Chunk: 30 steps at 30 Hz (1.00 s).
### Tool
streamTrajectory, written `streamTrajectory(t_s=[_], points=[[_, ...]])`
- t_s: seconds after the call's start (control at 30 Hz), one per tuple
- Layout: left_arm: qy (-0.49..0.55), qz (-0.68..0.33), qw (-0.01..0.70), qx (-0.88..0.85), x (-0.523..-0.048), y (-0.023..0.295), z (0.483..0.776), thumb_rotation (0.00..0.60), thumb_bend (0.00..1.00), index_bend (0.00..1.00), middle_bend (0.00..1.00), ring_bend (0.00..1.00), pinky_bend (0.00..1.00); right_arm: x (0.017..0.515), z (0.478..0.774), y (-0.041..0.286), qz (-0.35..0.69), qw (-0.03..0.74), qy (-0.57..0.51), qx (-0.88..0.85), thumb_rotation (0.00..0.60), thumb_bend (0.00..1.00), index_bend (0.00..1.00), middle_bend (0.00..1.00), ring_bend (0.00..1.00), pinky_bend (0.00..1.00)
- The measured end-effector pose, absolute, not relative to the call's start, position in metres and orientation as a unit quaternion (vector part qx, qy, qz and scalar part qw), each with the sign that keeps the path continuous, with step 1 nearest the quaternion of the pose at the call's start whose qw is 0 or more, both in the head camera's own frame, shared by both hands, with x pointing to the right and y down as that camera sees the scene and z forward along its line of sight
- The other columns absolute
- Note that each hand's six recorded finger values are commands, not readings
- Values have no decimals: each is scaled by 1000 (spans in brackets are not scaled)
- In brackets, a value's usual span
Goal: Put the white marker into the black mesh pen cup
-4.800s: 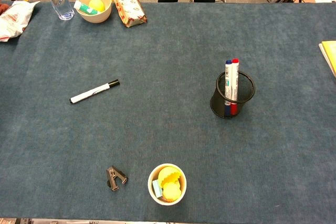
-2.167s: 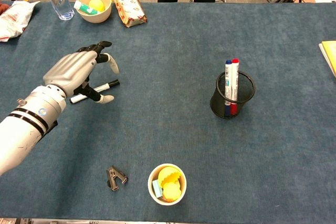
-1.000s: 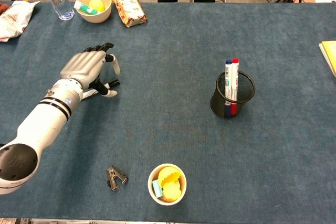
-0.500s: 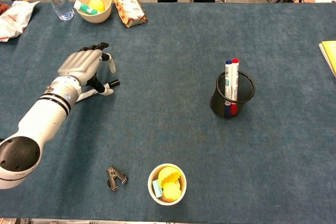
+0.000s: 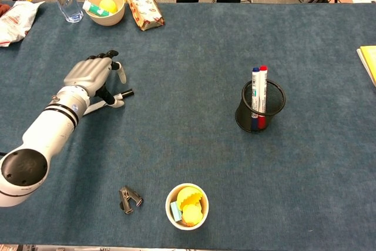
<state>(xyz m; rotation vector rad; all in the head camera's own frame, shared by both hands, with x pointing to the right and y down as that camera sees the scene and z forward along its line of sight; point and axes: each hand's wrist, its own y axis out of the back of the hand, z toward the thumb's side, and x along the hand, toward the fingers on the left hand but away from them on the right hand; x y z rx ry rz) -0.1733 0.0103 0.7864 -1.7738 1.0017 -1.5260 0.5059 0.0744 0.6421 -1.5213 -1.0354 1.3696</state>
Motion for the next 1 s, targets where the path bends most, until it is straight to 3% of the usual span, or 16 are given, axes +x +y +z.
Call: streamTrajectory(t_s=[1.0], points=[[374, -587, 292, -656, -179, 8, 791, 600, 146, 498, 0, 0, 12, 508, 644, 76, 547, 407, -412, -605, 600, 0, 192, 332, 299, 384]])
